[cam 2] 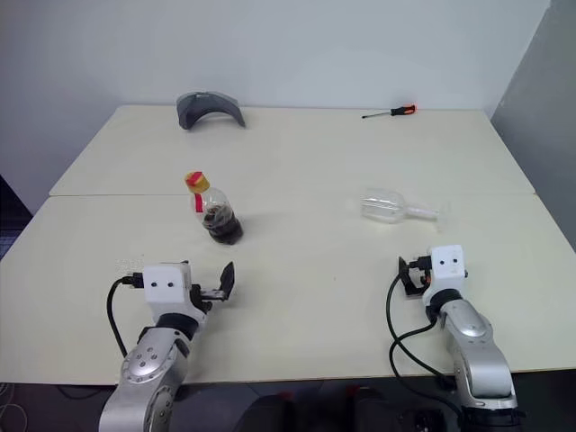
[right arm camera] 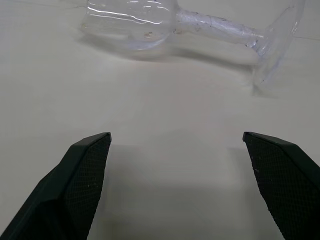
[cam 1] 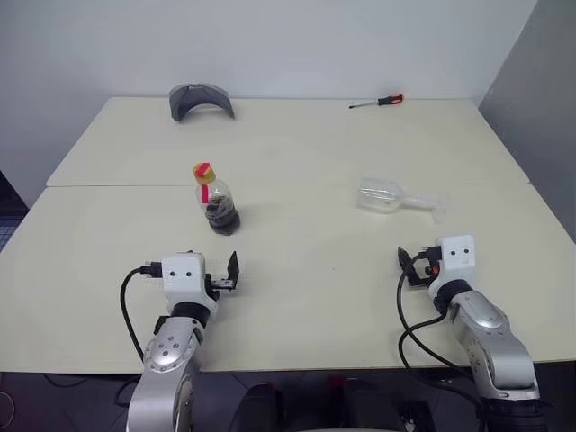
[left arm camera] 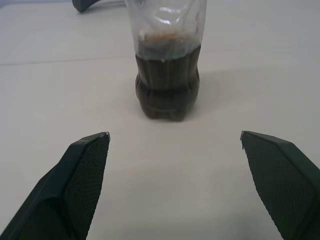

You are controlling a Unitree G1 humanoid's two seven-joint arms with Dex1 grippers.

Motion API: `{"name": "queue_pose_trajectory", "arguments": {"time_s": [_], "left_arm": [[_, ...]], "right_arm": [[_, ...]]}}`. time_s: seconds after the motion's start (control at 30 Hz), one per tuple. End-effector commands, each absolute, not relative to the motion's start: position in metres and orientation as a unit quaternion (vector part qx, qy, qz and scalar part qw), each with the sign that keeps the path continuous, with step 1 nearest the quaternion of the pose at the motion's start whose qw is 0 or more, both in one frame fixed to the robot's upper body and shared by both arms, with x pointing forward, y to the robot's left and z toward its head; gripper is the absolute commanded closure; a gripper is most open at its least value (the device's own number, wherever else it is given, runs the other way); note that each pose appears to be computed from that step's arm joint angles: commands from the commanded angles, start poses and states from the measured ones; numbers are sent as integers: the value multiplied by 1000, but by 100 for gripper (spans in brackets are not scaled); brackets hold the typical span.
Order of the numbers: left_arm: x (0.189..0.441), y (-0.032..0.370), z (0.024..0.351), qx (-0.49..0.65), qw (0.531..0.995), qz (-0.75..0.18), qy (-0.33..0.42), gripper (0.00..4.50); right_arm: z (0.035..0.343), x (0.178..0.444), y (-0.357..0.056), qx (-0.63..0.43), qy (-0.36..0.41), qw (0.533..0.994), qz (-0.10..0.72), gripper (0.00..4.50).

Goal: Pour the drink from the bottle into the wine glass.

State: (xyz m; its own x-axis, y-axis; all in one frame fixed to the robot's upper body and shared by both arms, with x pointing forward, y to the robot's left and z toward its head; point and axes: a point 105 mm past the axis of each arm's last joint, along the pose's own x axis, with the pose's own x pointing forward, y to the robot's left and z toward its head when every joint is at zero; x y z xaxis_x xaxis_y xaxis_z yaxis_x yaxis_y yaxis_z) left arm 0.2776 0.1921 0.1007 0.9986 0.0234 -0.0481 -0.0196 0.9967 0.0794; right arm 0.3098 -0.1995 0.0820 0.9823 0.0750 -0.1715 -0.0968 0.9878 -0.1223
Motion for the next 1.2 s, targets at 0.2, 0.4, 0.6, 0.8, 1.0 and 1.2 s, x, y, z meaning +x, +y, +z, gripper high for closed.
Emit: {"name": "queue_pose_trajectory", "arguments": {"time_s": [0.2,0.4,0.6,0.8,1.0,1.2], "left_arm": [[280,199,111,65,997,36,19,2],[281,196,114,62,997,34,12,2],[280,192,115,56,998,27,8,2],[282,193,117,57,998,30,1,2],[286,192,118,56,998,41,-15,2],[288,192,119,56,997,43,-20,2]], "right_arm": [[98,309,-192,-77,45,993,72,0],[98,311,-194,-86,45,992,81,0],[101,312,-190,-81,37,991,101,0],[122,306,-162,-8,-6,975,224,0],[151,271,-115,74,-28,874,480,0],[156,266,-110,74,-24,841,535,0]]}}
